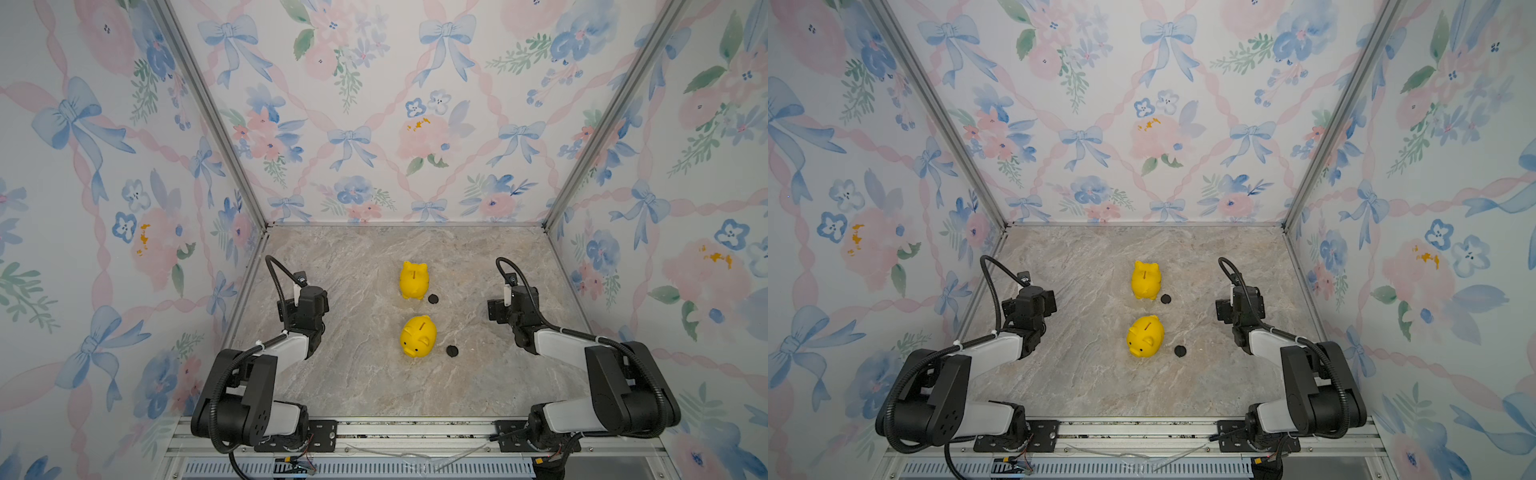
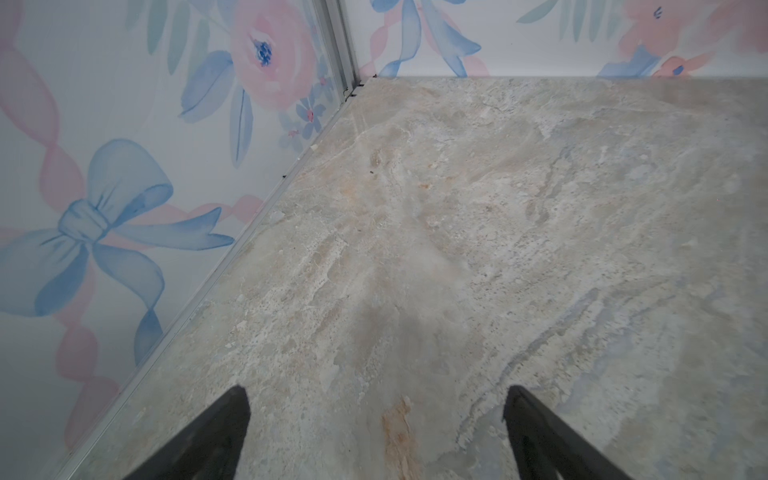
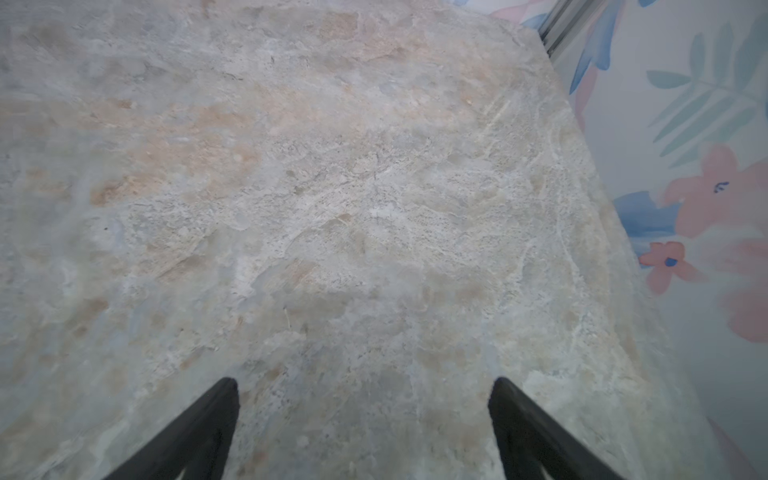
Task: Open piggy banks
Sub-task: Reset both arms
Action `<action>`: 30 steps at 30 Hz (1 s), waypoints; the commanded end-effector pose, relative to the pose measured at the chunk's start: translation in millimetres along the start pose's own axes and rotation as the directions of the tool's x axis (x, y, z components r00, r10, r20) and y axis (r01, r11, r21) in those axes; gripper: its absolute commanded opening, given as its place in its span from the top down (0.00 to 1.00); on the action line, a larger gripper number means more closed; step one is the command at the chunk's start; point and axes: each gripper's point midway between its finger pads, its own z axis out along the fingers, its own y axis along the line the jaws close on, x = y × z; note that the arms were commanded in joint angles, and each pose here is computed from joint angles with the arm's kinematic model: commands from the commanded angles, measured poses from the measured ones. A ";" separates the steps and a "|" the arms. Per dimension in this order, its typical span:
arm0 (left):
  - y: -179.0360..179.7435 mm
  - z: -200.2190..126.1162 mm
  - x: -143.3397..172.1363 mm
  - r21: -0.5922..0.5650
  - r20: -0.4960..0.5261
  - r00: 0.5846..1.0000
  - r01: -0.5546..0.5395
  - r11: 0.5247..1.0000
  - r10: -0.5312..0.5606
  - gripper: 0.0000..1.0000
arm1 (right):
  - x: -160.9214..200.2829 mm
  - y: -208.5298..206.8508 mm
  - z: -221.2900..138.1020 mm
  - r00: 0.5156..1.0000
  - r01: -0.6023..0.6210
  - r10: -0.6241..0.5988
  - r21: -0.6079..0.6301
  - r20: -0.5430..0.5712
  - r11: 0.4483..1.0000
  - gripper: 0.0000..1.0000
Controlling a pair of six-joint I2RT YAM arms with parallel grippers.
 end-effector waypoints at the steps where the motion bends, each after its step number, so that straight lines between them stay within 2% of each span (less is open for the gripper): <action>1: -7.1 3.3 -30.1 0.079 0.148 0.988 0.043 0.996 -0.054 0.02 | -40.6 -17.6 0.7 0.991 -0.050 0.045 0.043 0.125 0.998 0.04; 3: -20.7 4.3 -32.7 0.165 0.158 0.986 0.021 0.986 -0.047 0.02 | -39.0 -19.5 -2.7 0.989 -0.065 0.060 0.036 0.137 0.997 0.04; 5: -30.7 9.6 -32.8 0.197 0.150 0.989 -0.017 0.980 -0.013 0.02 | -41.4 -16.7 -9.3 0.972 -0.148 0.152 -0.031 0.178 0.988 0.04; 7: -36.3 9.2 -31.8 0.225 0.208 0.978 -0.038 0.974 -0.009 0.02 | -45.8 -14.0 -15.4 0.946 -0.198 0.216 -0.096 0.243 0.975 0.04; 12: -38.0 8.9 -29.5 0.233 0.186 0.982 -0.043 0.971 -0.002 0.02 | -35.9 -2.9 -6.3 0.915 -0.167 0.187 -0.087 0.358 0.982 0.04; 14: -37.5 8.5 -28.5 0.220 0.186 0.983 -0.045 0.974 0.003 0.02 | -32.6 -1.5 -1.6 0.944 -0.158 0.175 -0.083 0.279 0.984 0.04; 16: -38.5 7.9 -29.3 0.230 0.189 0.982 -0.046 0.972 0.002 0.02 | -37.6 12.0 0.9 0.943 -0.110 0.150 -0.148 0.298 0.983 0.04; 19: -45.9 0.8 -27.7 0.317 0.213 0.977 -0.064 0.946 -0.006 0.02 | -36.1 15.6 0.1 0.949 -0.100 0.156 -0.209 0.274 0.973 0.04; 21: -43.2 -8.4 -22.1 0.348 0.253 0.967 -0.057 0.936 -0.036 0.02 | -36.8 21.5 -3.7 0.943 -0.076 0.147 -0.239 0.298 0.968 0.04; 22: -42.4 -14.4 -24.9 0.348 0.314 0.948 -0.070 0.935 -0.046 0.02 | -36.2 24.5 -6.5 0.941 -0.061 0.141 -0.254 0.308 0.965 0.04; 23: -42.8 -11.4 -19.7 0.339 0.281 0.959 -0.068 0.938 -0.032 0.02 | -36.1 26.4 -8.3 0.939 -0.049 0.134 -0.262 0.316 0.964 0.04; 24: -41.6 -6.6 -17.8 0.330 0.238 0.971 -0.055 0.942 -0.027 0.02 | -36.5 26.0 -8.3 0.938 -0.050 0.136 -0.263 0.318 0.963 0.04; 26: -37.8 -7.0 -21.6 0.328 0.267 0.962 -0.038 0.944 -0.054 0.02 | -37.8 20.9 -3.0 0.943 -0.076 0.148 -0.238 0.298 0.968 0.04; 28: -40.6 -8.2 -20.1 0.332 0.255 0.966 -0.053 0.942 -0.035 0.02 | -35.9 6.3 4.3 0.949 -0.141 0.181 -0.163 0.259 0.976 0.04; 30: -42.7 -7.3 -20.7 0.350 0.253 0.967 -0.055 0.935 -0.038 0.02 | -35.3 3.0 5.1 0.946 -0.155 0.193 -0.160 0.258 0.975 0.04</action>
